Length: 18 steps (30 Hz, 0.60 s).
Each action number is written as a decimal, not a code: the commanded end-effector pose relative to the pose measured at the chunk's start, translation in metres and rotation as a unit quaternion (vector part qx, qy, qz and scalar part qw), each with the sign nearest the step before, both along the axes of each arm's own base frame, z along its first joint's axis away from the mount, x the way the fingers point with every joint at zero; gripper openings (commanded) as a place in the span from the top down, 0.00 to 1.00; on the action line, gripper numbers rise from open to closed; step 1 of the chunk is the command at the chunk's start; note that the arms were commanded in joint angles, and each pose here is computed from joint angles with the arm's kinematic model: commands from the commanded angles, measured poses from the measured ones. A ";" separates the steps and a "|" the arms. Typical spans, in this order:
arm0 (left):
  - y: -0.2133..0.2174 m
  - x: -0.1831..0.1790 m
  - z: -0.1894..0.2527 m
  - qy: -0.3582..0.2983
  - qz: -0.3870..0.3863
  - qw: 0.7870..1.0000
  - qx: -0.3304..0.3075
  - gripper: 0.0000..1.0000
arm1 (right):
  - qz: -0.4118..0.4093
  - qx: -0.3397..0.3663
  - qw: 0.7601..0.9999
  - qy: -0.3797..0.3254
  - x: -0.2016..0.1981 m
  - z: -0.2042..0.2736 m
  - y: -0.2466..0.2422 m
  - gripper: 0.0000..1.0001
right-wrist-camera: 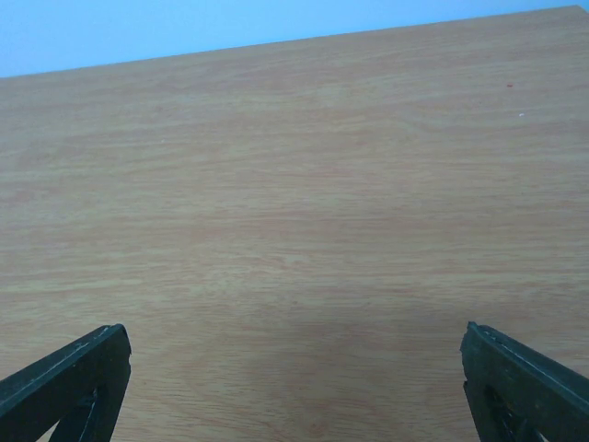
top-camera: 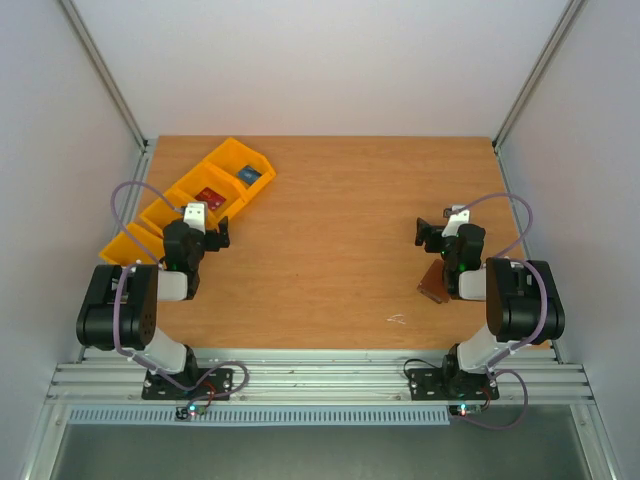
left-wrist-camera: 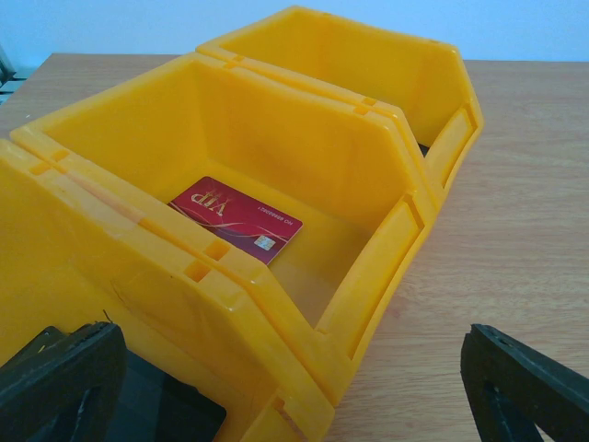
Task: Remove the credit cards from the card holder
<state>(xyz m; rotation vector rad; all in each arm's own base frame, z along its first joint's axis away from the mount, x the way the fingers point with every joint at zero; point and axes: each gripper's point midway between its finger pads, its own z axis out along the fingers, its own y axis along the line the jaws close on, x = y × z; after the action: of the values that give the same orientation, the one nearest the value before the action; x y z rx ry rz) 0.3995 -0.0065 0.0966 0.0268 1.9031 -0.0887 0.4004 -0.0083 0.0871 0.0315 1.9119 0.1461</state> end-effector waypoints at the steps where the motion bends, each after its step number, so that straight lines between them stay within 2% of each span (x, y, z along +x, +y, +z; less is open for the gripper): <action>1: 0.001 0.008 0.017 -0.035 0.001 0.999 0.005 0.01 | -0.047 -0.008 0.998 -0.041 -0.006 0.028 -0.016 0.02; 5: 0.001 0.008 0.017 -0.035 0.002 0.999 0.005 0.01 | -0.107 -0.004 0.992 -0.073 -0.026 0.061 -0.033 0.02; 9: -0.002 0.006 0.019 -0.042 -0.009 0.999 0.004 0.01 | -0.128 0.039 0.985 -0.110 -0.033 0.124 -0.036 0.01; 11: -0.006 0.000 0.031 -0.058 -0.021 0.998 0.006 0.01 | -0.140 0.069 0.985 -0.068 -0.033 0.145 -0.037 0.02; 12: -0.007 -0.005 0.043 -0.072 -0.023 0.997 0.006 0.01 | -0.144 0.077 0.987 -0.006 -0.038 0.135 -0.035 0.02; 14: -0.010 -0.014 0.063 -0.085 -0.032 0.996 0.005 0.01 | -0.149 0.084 0.983 0.072 -0.043 0.137 -0.033 0.02; 18: -0.010 -0.025 0.111 -0.110 -0.030 0.993 0.007 0.00 | -0.218 0.070 0.957 0.180 -0.065 0.142 -0.051 0.02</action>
<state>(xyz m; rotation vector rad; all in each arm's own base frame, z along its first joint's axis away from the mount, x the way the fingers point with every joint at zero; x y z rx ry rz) 0.3814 -0.0144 0.1585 0.0700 1.7673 -0.1166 0.3838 -0.0434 0.2973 0.3653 1.7812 0.0963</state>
